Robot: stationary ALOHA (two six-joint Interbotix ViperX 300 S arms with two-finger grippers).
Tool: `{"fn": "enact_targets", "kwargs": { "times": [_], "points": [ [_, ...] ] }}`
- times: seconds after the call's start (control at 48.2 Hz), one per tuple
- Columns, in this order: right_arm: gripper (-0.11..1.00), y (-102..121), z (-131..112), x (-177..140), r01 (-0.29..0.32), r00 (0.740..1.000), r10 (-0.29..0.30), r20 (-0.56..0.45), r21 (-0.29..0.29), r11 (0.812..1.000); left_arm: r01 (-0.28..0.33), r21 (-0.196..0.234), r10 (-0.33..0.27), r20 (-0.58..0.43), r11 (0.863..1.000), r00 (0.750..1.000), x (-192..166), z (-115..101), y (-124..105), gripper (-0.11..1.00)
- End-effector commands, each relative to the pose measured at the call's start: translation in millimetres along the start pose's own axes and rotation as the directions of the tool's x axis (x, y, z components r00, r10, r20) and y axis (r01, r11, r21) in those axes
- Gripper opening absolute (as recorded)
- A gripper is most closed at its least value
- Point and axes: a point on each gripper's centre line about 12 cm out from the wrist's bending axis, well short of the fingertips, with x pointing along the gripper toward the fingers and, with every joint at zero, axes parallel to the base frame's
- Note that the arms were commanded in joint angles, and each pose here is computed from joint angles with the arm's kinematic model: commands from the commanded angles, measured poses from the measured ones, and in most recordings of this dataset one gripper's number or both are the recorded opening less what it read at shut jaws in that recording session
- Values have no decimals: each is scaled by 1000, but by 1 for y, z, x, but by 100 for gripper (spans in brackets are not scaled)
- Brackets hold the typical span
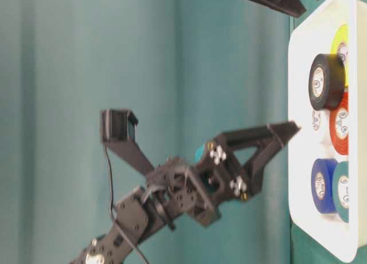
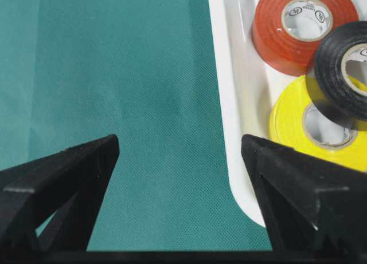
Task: Put the tape alternately from left to right into the white case.
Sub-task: 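Withdraw the left gripper to the left of the tray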
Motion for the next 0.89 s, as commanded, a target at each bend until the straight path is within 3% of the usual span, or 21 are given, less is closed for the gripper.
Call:
{"fn": "enact_targets", "kwargs": {
  "times": [0.0, 0.373, 0.871],
  "points": [
    [75, 2, 7, -3, -11, 1000, 11, 28, 0, 1000, 13, 12, -14, 50, 1000, 999, -19, 6, -8, 100],
    [75, 2, 7, -3, -11, 1000, 11, 28, 0, 1000, 41, 47, -48, 171, 998, 984, -42, -26, -25, 100],
    [75, 2, 6, -3, -10, 1000, 10, 25, 0, 1000, 71, 74, -91, 318, 995, 944, -73, -70, -36, 100]
  ]
}}
